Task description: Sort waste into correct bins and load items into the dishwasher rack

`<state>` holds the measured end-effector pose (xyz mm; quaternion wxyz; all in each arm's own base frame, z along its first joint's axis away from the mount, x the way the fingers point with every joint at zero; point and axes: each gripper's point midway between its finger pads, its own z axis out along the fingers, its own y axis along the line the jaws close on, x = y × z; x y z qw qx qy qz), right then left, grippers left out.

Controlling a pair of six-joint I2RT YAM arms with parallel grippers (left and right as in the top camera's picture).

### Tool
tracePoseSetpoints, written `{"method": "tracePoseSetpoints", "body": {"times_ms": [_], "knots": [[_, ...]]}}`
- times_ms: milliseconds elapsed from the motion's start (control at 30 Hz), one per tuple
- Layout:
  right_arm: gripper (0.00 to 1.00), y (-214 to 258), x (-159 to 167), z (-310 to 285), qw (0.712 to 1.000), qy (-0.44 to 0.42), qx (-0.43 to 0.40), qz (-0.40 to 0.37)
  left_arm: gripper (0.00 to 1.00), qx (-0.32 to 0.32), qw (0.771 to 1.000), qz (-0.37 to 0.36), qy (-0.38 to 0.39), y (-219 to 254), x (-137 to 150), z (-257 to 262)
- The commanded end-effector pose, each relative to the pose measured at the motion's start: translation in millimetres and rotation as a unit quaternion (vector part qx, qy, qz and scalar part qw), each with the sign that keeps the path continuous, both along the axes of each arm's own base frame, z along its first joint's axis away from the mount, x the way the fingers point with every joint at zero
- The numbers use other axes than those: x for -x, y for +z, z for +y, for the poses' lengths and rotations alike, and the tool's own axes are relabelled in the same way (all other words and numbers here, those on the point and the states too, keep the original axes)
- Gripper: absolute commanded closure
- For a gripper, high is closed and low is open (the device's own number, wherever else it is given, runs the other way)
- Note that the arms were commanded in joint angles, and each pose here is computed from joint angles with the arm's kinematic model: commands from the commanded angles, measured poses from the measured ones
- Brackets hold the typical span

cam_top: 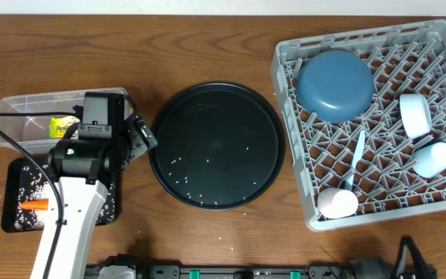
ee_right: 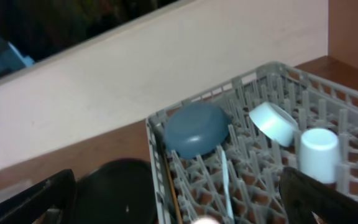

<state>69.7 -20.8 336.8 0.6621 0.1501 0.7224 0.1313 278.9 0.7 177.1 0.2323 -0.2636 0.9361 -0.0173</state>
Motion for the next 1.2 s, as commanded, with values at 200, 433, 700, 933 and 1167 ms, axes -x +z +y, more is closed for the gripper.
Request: {"method": "tracePoseSetpoints", "body": {"times_ms": [200, 433, 700, 933, 1167], "knots": [[0.01, 7, -57, 9, 0.998, -0.009, -0.031, -0.062, 0.02, -0.007, 1.000, -0.007, 0.005, 6, -1, 4], [0.01, -1, -101, 9, 0.987, -0.027, -0.101, -0.120, 0.02, -0.007, 1.000, -0.007, 0.005, 6, -1, 4], [0.01, -31, -137, 6, 0.969, -0.036, -0.181, -0.163, 0.02, -0.007, 1.000, -0.007, 0.005, 6, -1, 4], [0.01, -57, -153, 9, 0.967, -0.029, -0.184, -0.174, 0.02, -0.007, 1.000, -0.007, 0.005, 6, -1, 4], [0.01, -94, -167, 16, 0.972, -0.013, -0.178, -0.152, 0.02, -0.007, 1.000, -0.007, 0.005, 6, -1, 4]]}}
